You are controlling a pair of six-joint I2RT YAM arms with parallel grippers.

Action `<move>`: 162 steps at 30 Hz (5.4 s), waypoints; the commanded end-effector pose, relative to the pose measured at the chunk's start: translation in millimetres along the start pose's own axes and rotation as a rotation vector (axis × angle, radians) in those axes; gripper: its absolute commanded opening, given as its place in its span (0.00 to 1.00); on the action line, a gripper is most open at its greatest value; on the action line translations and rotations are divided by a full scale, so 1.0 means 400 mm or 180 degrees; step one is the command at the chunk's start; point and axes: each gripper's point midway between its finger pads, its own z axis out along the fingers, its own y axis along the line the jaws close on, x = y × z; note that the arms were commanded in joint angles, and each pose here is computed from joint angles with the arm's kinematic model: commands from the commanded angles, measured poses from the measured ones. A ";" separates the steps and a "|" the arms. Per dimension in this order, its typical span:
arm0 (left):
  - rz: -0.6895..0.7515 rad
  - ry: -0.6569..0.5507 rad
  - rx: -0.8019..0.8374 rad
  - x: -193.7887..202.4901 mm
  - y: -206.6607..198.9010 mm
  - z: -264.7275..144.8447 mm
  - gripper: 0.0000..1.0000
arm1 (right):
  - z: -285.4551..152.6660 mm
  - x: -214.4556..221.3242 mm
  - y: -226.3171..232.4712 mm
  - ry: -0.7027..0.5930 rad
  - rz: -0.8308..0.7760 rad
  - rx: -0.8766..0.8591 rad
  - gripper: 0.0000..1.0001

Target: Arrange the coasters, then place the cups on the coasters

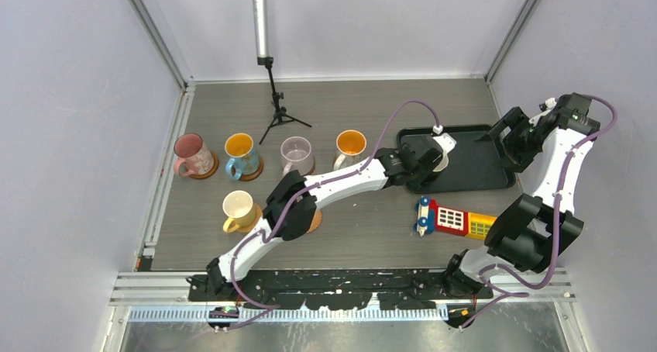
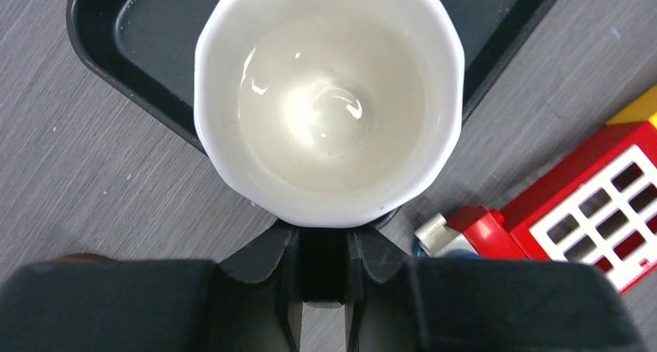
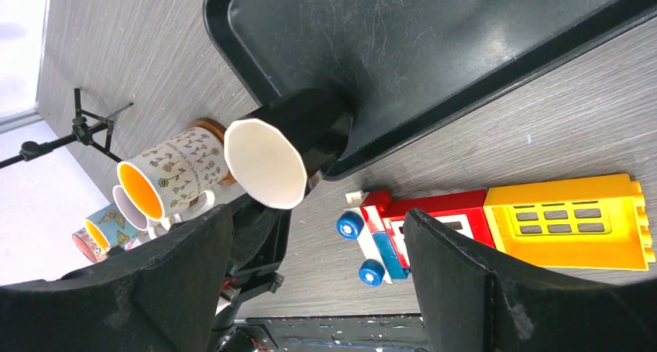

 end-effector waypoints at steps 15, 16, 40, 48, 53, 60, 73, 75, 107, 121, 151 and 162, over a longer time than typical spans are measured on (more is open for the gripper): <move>-0.0193 -0.1222 0.0657 -0.162 0.148 -0.493 0.00 | 0.013 0.018 0.016 0.0026 -0.0018 -0.0243 0.84; -0.0196 -0.1222 0.0616 -0.142 0.167 -0.512 0.00 | 0.016 0.021 0.016 0.0040 -0.0011 -0.0248 0.84; -0.0812 -0.0312 -0.0469 0.400 0.434 -0.764 0.00 | 0.117 0.061 0.036 0.0289 -0.0448 0.0061 0.84; -0.0932 -0.0116 -0.0393 0.471 0.412 -0.740 0.00 | 0.133 0.055 0.011 0.0319 -0.0536 0.0181 0.84; -0.1007 -0.0050 -0.0225 0.489 0.385 -0.720 0.00 | 0.136 0.054 0.002 0.0319 -0.0560 0.0227 0.84; -0.0950 -0.0029 -0.0223 0.493 0.389 -0.689 0.00 | 0.144 0.057 -0.007 0.0343 -0.0571 0.0257 0.84; -0.0949 0.0197 -0.0252 0.540 0.384 -0.652 0.00 | 0.154 0.045 -0.003 0.0369 -0.0586 0.0245 0.85; -0.0927 0.0234 -0.0260 0.548 0.384 -0.653 0.00 | 0.156 0.043 -0.002 0.0374 -0.0588 0.0243 0.85; -0.0767 0.0275 0.0037 0.520 0.323 -0.685 0.37 | 0.142 0.049 -0.007 0.0345 -0.0636 0.0290 0.85; -0.1078 0.0693 0.0035 0.542 0.303 -0.704 0.48 | 0.129 0.051 -0.002 0.0317 -0.0658 0.0279 0.85; -0.1209 0.0713 0.0150 0.530 0.289 -0.754 0.69 | 0.101 0.063 0.031 0.0334 -0.0902 0.0167 0.85; -0.1698 0.0459 0.0086 0.430 0.372 -0.821 0.78 | 0.095 0.084 0.123 0.0360 -0.1513 0.0023 0.85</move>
